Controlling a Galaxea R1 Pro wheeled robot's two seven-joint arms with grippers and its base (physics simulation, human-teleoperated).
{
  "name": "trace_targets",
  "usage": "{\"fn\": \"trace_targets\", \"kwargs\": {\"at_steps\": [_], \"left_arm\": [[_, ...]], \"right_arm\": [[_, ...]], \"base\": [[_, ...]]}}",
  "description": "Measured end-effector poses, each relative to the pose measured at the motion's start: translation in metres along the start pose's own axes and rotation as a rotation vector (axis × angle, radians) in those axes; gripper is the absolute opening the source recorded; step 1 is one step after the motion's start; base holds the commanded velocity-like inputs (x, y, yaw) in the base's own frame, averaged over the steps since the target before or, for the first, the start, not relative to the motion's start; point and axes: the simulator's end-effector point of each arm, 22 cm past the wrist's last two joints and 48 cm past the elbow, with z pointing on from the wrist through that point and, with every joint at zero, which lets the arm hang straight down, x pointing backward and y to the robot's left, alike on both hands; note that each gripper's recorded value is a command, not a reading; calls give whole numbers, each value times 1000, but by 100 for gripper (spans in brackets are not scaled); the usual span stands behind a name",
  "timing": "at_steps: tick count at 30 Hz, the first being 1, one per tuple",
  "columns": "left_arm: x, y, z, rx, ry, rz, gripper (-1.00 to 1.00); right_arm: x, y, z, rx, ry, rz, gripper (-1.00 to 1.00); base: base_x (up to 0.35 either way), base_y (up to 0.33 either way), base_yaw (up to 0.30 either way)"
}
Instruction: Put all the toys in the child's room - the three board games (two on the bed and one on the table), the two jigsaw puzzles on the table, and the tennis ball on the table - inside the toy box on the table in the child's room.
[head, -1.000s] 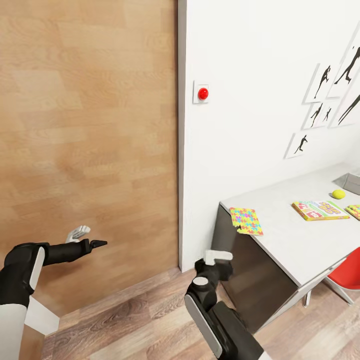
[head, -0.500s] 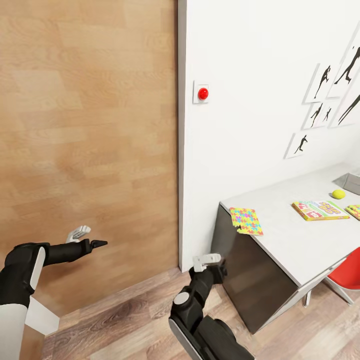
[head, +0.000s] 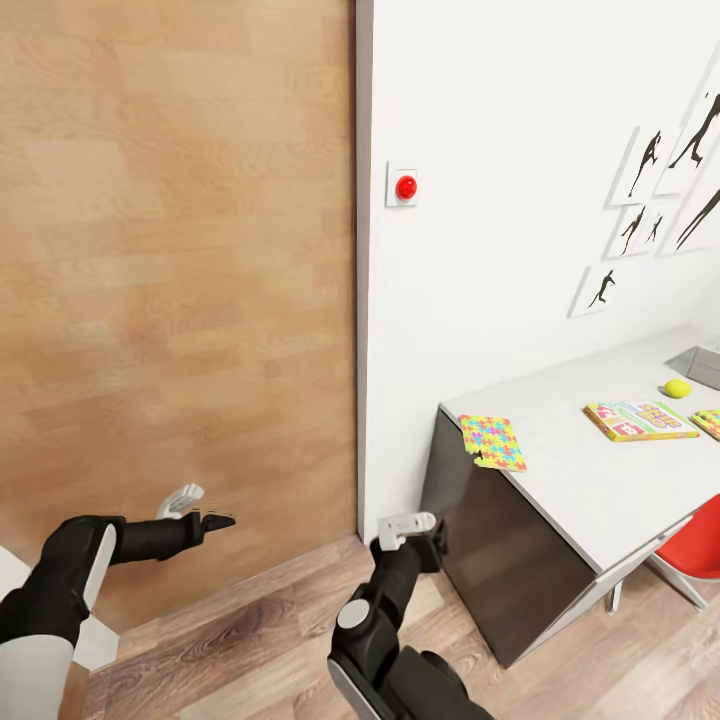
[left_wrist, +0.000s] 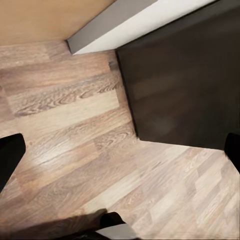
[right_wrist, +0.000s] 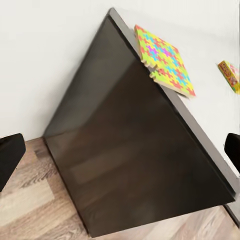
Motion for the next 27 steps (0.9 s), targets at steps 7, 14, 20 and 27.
{"fn": "trace_targets", "kwargs": {"at_steps": [7, 14, 20, 27], "left_arm": [[12, 6, 4, -1, 25, -21, 100], [11, 8, 2, -1, 21, -27, 100], [9, 8, 0, 5, 16, -30, 100], [8, 4, -2, 33, 16, -27, 100]], "right_arm": [[-20, 2, -12, -10, -69, 35, 100], [-25, 3, -7, -54, -43, 134, 100], [-20, 6, 0, -84, -9, 192, 100], [-3, 13, 11, -108, 47, 227, 100]], "base": [[0, 0, 0], [0, 0, 0], [0, 0, 0], [0, 0, 0]]}}
